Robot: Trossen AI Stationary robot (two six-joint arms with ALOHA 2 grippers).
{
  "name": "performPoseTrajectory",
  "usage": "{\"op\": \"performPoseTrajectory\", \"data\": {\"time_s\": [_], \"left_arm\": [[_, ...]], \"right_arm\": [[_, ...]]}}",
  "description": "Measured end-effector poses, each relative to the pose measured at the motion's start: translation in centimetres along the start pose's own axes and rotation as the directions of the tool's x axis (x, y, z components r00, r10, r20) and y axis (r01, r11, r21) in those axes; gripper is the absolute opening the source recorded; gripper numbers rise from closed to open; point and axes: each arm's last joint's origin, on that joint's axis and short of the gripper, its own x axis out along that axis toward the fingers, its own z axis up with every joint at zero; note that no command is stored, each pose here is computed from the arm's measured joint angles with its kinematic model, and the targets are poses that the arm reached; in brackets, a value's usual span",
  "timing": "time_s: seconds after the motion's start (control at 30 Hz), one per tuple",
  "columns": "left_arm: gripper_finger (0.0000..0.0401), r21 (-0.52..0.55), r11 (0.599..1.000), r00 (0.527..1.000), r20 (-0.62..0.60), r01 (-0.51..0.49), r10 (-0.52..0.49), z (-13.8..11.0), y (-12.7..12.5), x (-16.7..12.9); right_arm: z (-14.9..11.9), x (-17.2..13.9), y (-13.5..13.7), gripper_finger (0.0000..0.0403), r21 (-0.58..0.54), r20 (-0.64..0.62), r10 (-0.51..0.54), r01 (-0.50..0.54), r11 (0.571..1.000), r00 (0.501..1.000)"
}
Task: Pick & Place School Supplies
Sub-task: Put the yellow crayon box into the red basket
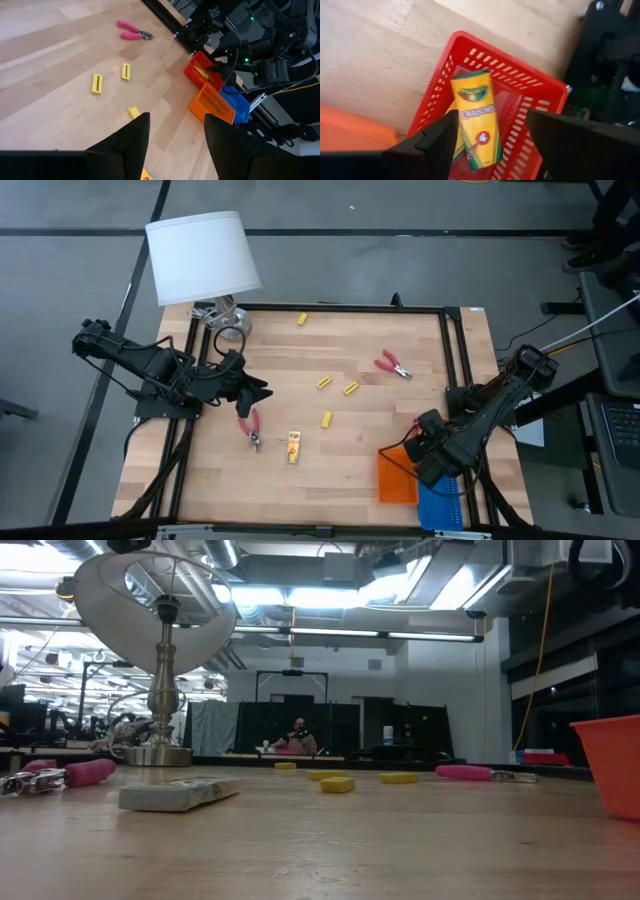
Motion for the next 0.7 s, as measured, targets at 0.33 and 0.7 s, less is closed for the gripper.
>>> {"op": "performPoseTrajectory", "data": {"time_s": [0.33,0.7], "left_arm": [[0.0185,0.022,0.999,0.999,-0.025,-0.047,0.047,-0.3,0.5,0.0],[0.0184,0.013,0.952,0.938,-0.163,-0.307,0.305,-1.8,3.2,-0.8]], "right_arm": [[5.9,-3.6,7.6,0.0255,0.122,0.243,0.692,-0.729,0.673,0.679],[16.8,-1.3,13.9,0.0228,0.099,0.026,0.913,-0.909,0.404,0.408]]}}
